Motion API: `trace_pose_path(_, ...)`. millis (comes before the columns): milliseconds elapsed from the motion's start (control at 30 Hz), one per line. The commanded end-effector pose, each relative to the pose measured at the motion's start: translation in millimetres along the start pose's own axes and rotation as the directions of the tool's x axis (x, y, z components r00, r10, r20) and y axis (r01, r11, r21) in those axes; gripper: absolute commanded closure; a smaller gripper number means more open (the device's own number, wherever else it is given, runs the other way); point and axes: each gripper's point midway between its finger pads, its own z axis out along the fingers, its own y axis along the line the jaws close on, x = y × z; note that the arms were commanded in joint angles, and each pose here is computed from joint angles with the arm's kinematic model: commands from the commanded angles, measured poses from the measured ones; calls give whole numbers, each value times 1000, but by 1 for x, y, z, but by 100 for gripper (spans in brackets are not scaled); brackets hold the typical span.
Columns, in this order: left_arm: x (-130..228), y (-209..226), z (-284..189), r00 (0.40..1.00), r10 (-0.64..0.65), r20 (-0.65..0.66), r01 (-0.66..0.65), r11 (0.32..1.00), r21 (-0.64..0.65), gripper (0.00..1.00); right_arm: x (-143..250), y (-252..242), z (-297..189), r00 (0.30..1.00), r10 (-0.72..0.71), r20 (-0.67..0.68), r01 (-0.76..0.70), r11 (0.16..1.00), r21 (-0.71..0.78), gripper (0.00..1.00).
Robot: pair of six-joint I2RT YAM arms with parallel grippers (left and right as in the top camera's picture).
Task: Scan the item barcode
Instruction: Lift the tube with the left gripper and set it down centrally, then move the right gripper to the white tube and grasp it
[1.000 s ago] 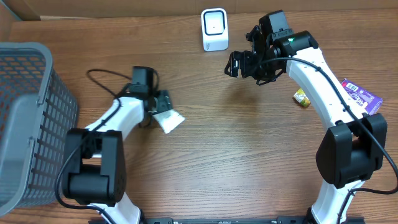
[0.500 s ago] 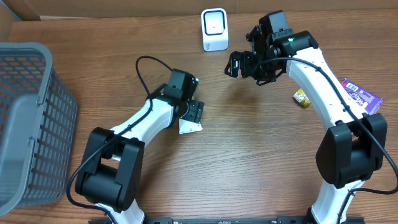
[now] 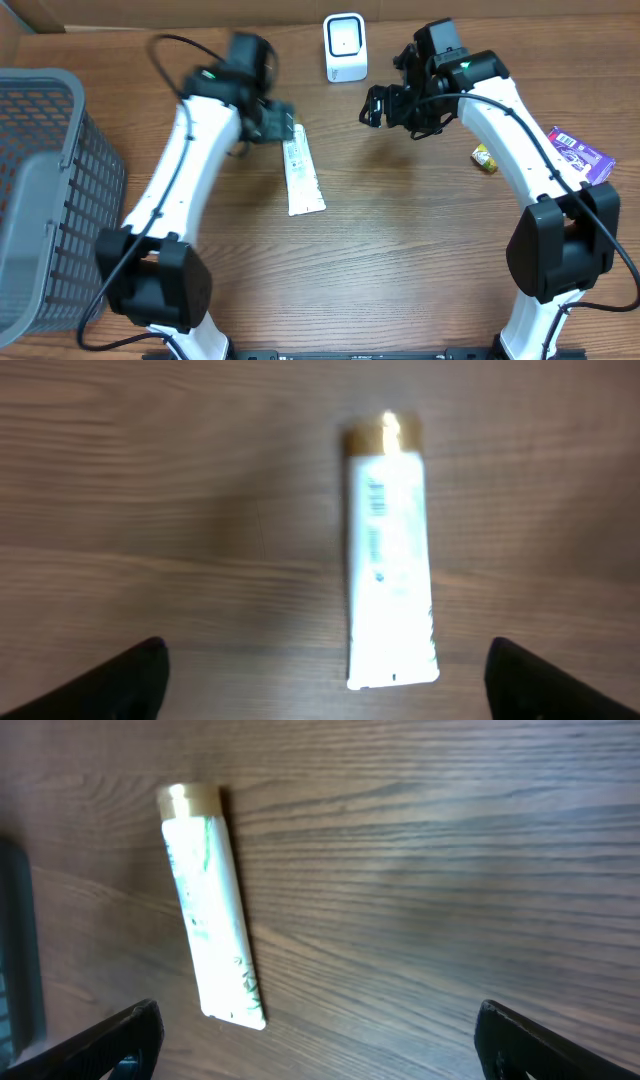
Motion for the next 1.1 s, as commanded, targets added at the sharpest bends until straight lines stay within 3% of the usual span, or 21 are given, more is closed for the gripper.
trace_pose_path(0,-28,27,-39,985,-153,75,154,988,-12,5,17,18,25,996,-34,-79,30,998,-53,0)
trace_pose_path(200,-41,65,-80,964,-239,121,243,970,-26,0,46,48,69,975,-122,-187,97,986,-135,0)
trace_pose_path(400,-43,82,-82,953,-275,131,282,959,-36,0,70,77,95,949,-203,-243,142,959,-245,0)
trace_pose_path(533,-43,83,-82,952,-275,131,282,959,-35,0,81,87,112,941,-220,-258,139,944,-298,7)
trace_pose_path(700,-44,82,-82,953,-275,131,281,959,-35,0,91,84,138,946,-142,-292,57,958,-280,18)
trace_pose_path(1067,-44,82,-82,953,-275,131,281,959,-35,0,101,75,169,947,-112,-301,27,961,-274,30)
